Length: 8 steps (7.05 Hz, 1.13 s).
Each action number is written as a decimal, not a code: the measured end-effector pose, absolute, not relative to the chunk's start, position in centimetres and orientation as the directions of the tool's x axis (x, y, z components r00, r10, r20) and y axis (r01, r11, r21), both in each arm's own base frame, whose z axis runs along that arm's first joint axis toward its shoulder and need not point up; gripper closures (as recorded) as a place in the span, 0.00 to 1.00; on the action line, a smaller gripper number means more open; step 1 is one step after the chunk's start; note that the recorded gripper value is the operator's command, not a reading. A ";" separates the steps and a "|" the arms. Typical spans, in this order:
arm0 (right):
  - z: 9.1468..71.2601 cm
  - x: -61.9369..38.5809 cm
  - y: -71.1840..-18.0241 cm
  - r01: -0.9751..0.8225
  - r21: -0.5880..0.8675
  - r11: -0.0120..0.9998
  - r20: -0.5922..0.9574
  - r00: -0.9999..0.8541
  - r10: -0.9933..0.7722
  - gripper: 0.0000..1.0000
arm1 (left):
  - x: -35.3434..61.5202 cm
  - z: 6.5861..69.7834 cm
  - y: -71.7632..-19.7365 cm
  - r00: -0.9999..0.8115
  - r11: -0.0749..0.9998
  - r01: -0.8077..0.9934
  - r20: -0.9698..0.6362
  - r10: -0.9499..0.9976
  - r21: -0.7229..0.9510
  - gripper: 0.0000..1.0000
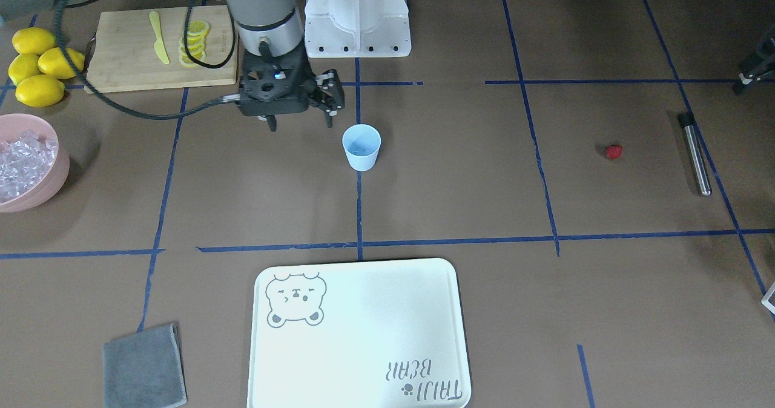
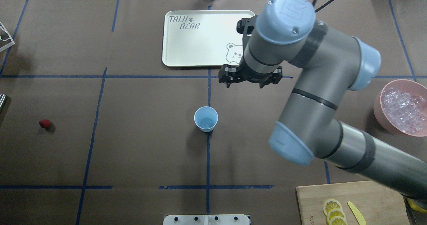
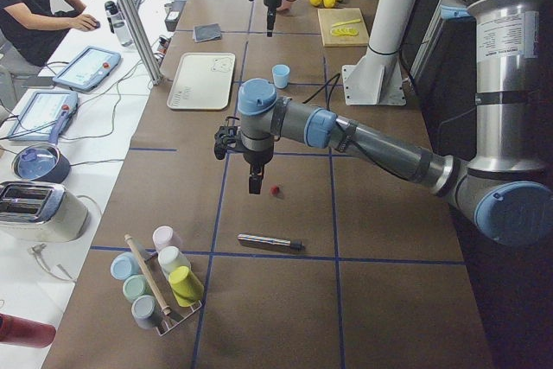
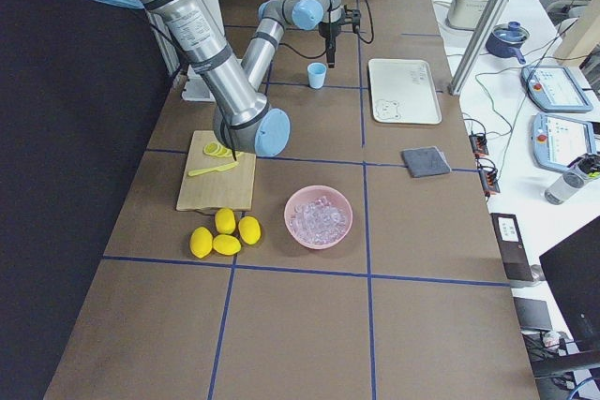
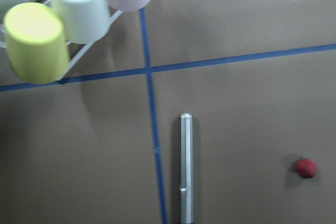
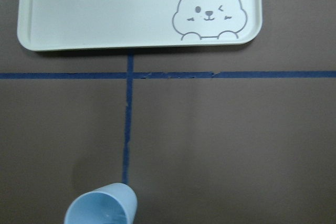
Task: Mash ice and strawberries in cup
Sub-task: 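Move the right gripper back to the pink bowl of ice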
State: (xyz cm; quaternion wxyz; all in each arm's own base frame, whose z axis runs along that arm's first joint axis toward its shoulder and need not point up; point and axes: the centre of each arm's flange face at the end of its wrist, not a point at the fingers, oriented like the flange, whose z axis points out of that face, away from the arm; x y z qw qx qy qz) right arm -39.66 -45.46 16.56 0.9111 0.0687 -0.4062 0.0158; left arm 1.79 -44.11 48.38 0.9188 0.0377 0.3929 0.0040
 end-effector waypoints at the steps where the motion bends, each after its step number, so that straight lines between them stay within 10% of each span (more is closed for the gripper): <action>1: 21.3 -33.9 -46.5 -0.048 0.164 0.985 0.710 0.699 -0.085 0.01 | 2.2 48.0 -44.0 0.690 0.997 0.024 -0.723 0.033 0.068 0.00; 8: 50.2 -9.7 -43.9 0.216 0.269 0.939 0.574 0.746 -0.336 0.02 | 3.1 47.3 -44.2 0.687 0.997 0.016 -0.726 0.041 0.072 0.00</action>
